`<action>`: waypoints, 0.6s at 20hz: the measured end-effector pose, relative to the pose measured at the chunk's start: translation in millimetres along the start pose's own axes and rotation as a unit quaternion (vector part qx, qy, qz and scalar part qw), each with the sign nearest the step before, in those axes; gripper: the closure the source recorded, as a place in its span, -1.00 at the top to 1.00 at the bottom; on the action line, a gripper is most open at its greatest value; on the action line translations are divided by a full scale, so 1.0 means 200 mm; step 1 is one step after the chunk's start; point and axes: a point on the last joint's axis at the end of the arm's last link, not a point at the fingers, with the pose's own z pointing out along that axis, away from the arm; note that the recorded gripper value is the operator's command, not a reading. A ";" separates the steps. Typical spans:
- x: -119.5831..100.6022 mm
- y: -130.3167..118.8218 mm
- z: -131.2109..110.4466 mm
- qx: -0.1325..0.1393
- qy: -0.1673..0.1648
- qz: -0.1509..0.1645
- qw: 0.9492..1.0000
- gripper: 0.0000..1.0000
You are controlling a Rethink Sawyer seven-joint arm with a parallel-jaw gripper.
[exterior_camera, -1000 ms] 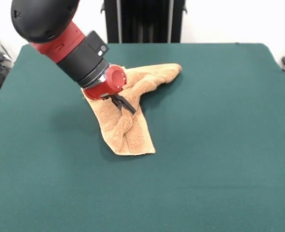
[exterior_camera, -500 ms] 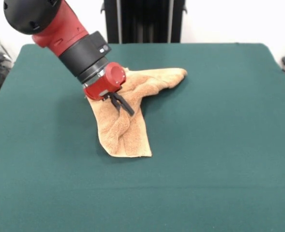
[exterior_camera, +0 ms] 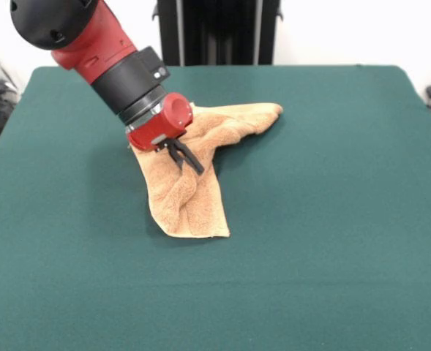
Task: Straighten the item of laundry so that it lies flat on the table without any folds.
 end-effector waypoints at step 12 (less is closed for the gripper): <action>-0.07 0.06 0.01 0.026 0.073 -0.072 0.994 1.00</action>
